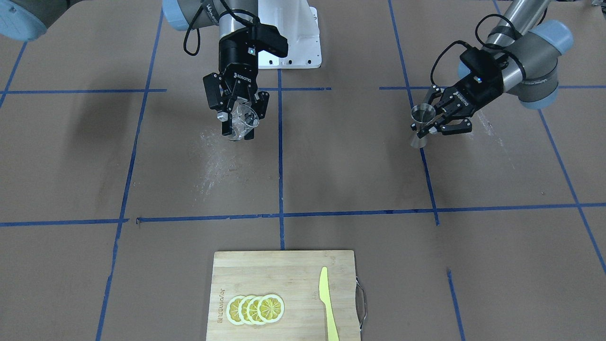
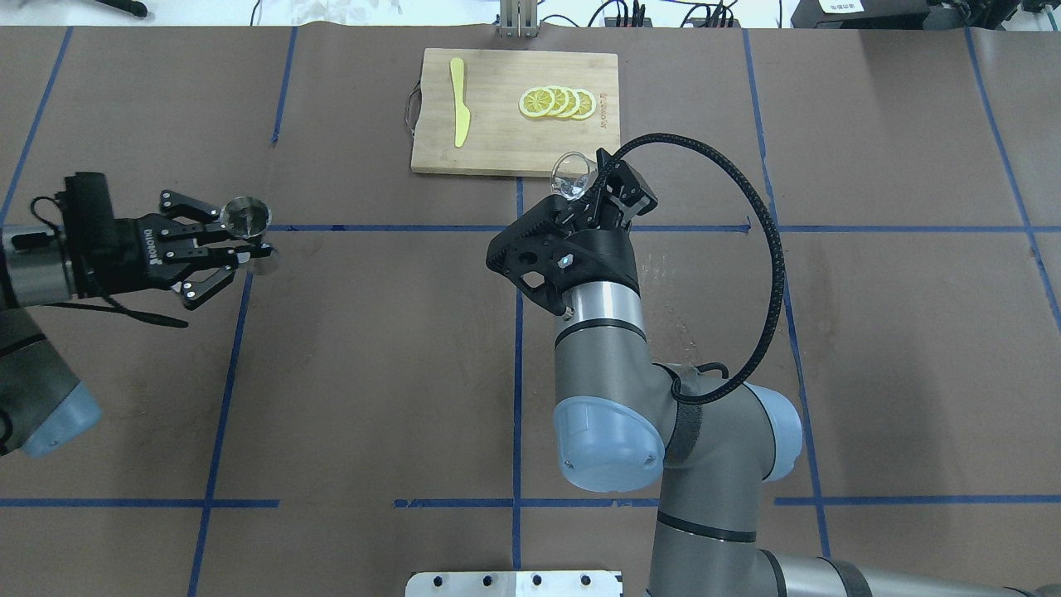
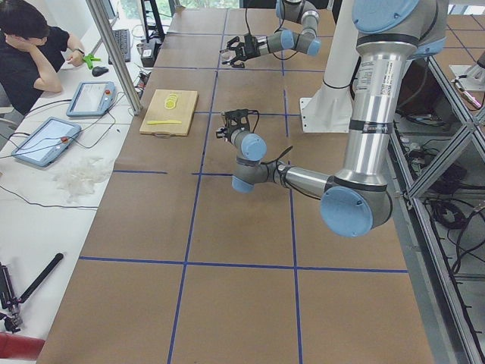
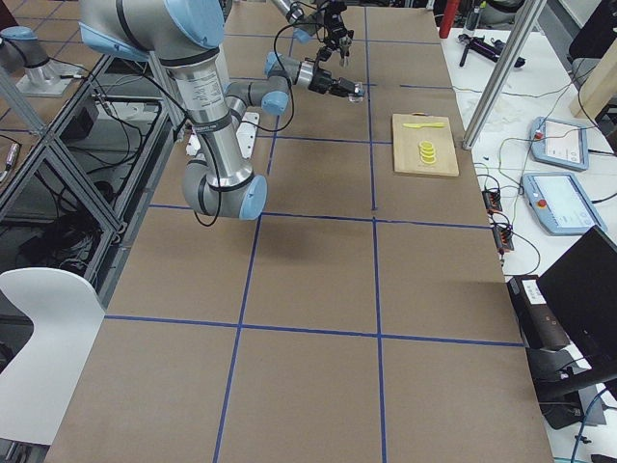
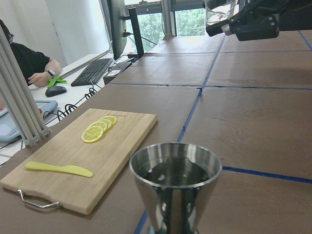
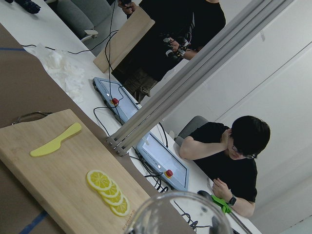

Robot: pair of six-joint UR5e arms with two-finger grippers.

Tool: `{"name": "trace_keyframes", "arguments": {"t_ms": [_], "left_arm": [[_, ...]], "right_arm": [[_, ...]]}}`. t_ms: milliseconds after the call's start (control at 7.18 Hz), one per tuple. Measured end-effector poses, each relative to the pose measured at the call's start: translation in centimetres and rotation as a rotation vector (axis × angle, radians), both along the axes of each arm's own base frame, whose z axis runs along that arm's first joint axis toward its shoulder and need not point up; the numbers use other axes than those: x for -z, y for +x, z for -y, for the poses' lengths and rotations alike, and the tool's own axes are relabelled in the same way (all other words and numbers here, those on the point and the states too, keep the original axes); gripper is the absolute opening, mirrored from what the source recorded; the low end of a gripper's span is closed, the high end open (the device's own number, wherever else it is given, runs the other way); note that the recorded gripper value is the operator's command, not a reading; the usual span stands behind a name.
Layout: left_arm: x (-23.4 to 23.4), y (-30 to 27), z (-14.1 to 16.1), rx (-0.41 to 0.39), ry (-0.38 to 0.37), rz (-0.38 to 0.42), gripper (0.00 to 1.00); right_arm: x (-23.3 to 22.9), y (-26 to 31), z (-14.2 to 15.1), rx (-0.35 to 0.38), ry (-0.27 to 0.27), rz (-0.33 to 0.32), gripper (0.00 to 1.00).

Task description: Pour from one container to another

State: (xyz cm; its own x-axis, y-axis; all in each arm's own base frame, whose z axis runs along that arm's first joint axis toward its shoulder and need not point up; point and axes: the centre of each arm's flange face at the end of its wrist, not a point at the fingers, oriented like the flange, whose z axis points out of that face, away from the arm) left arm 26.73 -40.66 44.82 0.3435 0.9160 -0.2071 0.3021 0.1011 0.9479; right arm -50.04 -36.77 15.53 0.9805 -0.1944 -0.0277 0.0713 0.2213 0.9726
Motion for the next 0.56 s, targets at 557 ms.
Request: {"name": "trace_keyframes", "arguments": {"t_ms": [557], "left_arm": [[-5.9, -8.2, -6.2, 0.111, -0.187, -0.172, 0.00]], "right_arm": [[0.1, 0.0, -0.1, 0.000, 0.002, 0.005, 0.00]]}}
